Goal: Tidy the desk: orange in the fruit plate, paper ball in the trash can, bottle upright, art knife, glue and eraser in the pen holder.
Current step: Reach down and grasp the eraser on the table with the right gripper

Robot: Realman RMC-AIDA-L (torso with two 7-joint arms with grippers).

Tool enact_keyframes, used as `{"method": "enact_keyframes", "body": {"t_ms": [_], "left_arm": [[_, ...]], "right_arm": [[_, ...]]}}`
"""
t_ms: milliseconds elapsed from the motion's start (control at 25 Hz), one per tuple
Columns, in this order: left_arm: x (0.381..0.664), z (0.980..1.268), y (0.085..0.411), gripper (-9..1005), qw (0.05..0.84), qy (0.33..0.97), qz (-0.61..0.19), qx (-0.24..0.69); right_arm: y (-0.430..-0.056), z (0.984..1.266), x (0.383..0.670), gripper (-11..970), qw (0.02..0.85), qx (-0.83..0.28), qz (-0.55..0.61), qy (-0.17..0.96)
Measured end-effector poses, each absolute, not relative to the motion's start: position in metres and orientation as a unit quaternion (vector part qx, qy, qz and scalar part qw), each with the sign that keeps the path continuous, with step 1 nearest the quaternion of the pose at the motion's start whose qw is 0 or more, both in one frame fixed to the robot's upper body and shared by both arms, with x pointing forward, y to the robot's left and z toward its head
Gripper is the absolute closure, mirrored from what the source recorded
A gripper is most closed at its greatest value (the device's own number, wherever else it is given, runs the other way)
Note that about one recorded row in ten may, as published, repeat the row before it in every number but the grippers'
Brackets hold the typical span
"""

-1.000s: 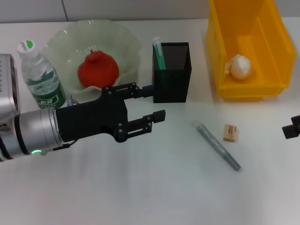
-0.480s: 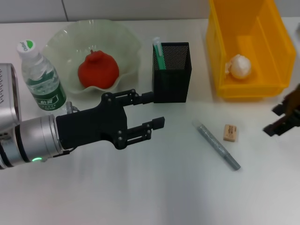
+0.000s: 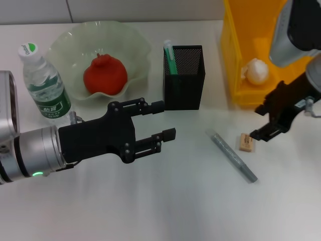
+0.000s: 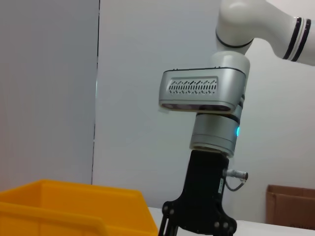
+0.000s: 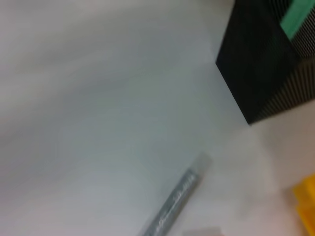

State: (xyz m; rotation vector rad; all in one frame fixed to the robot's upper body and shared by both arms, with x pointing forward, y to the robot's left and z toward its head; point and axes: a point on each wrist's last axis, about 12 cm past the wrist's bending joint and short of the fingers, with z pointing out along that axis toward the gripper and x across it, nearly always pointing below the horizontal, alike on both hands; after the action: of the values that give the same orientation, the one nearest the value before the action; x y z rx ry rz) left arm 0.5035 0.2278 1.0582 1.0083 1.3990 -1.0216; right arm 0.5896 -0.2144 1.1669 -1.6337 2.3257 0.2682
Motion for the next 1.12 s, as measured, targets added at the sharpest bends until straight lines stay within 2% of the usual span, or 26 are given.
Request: {"method": "enact_keyframes", "body": {"t_ms": [480,1120], "left_arm": [[0.504,1.058,0.228,397,0.538,0.591,-0.427,0.423],[0.503,1.055,0.23,396,0.539,0.596,-0.422,0.42]], "right_arm": [[-0.199,1.151,0.595,297,0.102,-0.575,0.117,0.803],[-0.195,1.137,0.599,297,0.086,-0.587,0.088,0.8]]}}
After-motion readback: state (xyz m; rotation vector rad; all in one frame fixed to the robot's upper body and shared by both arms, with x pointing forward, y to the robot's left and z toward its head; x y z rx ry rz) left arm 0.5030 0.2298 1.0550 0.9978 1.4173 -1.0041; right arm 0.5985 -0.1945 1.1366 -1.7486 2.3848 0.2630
